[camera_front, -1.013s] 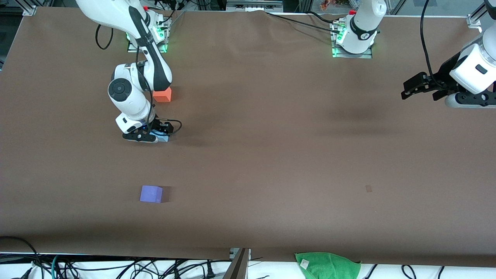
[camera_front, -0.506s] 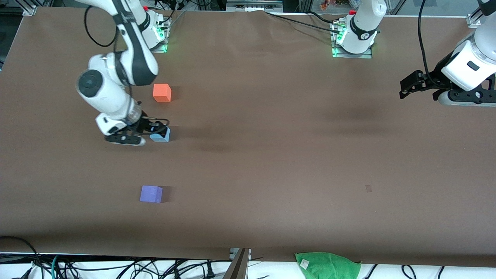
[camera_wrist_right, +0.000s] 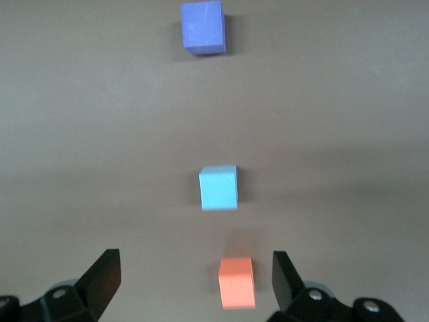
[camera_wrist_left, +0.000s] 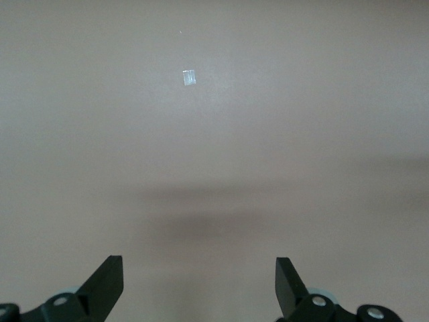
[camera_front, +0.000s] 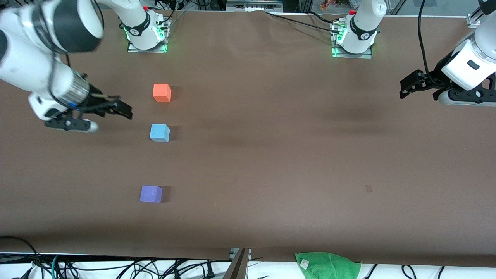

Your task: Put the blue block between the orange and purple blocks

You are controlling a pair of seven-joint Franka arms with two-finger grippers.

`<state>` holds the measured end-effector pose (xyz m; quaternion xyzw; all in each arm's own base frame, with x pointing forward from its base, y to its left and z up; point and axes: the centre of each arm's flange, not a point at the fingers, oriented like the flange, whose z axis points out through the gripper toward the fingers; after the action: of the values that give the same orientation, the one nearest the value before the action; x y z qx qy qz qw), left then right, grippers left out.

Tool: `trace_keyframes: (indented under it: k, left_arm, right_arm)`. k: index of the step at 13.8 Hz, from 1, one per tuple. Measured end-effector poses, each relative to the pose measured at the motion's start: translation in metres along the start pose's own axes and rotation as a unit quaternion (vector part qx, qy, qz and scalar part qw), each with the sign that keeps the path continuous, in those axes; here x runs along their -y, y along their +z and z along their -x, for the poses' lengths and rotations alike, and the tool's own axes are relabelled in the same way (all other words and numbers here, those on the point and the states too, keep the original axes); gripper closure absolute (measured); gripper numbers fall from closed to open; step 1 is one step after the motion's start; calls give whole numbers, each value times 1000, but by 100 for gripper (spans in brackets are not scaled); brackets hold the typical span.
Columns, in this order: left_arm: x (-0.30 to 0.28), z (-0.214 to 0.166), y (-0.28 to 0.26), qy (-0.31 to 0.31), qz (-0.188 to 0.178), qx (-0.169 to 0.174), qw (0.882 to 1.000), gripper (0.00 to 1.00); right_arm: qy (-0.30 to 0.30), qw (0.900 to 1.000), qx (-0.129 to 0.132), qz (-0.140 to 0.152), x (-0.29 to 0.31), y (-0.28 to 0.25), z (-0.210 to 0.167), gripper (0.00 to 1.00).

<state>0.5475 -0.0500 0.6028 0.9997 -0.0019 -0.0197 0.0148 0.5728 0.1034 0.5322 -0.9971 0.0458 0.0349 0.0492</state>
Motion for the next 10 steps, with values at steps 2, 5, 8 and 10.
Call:
trace_keyframes:
  k: [2, 5, 8, 10]
  left_arm:
    - [0, 0, 0, 0, 0, 0, 1000, 0]
    - [0, 0, 0, 0, 0, 0, 1000, 0]
    - [0, 0, -1, 0, 0, -1, 1000, 0]
    - [0, 0, -1, 0, 0, -1, 1000, 0]
  right_arm:
    - [-10, 1000, -6, 7, -9, -30, 11, 0]
    - [-18, 1000, -3, 14, -20, -49, 25, 0]
    - [-31, 999, -2, 17, -31, -51, 24, 0]
    - [-34, 999, -2, 21, -38, -51, 23, 0]
